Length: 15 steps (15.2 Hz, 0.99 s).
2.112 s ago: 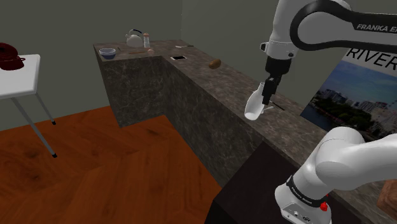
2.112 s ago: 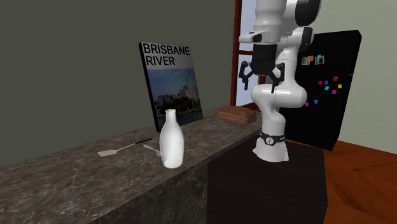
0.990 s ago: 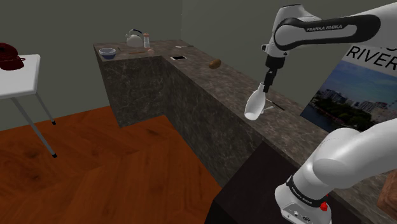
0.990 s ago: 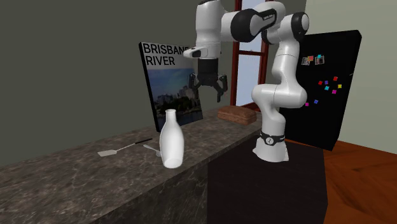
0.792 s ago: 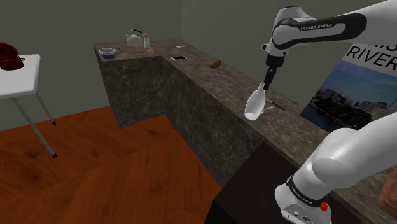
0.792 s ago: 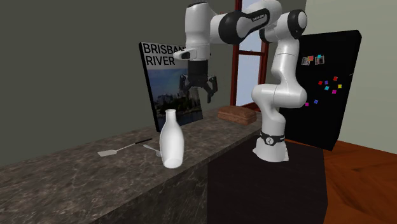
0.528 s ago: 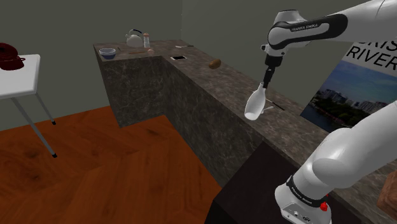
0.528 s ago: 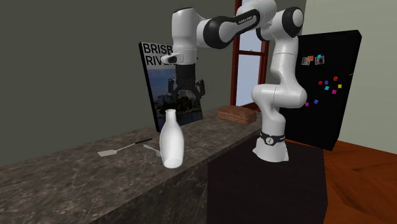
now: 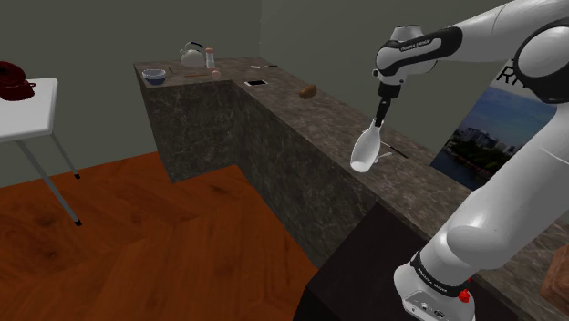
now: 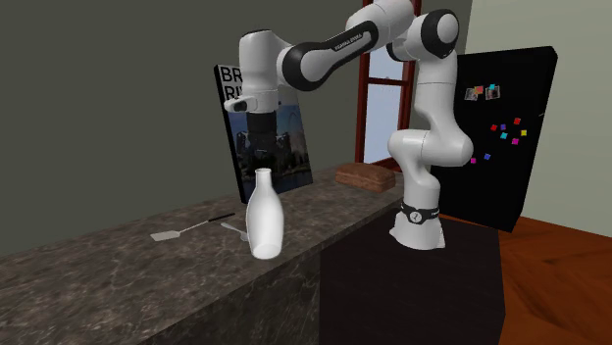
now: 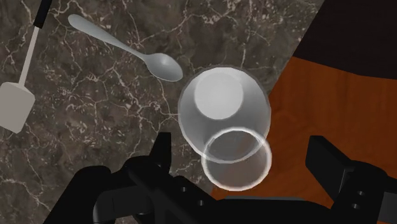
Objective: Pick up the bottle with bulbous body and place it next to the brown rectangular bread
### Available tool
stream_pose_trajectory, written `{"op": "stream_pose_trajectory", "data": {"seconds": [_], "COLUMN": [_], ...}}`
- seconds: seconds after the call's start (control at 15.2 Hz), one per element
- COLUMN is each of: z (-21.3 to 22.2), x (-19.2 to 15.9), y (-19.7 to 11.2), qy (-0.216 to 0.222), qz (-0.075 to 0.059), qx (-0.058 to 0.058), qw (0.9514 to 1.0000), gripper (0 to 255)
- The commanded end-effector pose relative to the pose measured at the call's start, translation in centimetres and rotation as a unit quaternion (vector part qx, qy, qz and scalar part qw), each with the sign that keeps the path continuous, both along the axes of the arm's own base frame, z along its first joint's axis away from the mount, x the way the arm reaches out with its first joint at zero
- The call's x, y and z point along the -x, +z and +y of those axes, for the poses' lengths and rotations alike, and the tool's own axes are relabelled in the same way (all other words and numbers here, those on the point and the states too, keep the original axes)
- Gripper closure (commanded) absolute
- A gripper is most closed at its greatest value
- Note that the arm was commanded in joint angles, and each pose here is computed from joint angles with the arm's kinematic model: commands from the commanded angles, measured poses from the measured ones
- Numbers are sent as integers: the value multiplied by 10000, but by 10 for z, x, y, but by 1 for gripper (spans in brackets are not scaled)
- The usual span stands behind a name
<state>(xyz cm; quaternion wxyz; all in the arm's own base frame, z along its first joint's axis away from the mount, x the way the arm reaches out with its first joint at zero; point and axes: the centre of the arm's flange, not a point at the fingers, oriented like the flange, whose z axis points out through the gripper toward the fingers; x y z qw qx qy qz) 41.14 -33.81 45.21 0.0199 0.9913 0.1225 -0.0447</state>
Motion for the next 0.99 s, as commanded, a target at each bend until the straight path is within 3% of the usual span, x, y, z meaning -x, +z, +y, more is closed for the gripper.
{"op": "stream_pose_trajectory", "data": {"seconds": [0.0, 0.2, 0.73, 0.79, 0.92], "z": [-1, -1, -1, -1, -1], "x": [-1, 0, 0, 0, 0], "y": [-11, -24, -24, -24, -24], "qy": [2, 2, 2, 2, 2], "qz": [-2, -2, -2, -2, -2], "qx": [1, 1, 1, 1, 1], "qw": [10000, 10000, 10000, 10000, 10000], "gripper": [0, 0, 0, 255, 255]}}
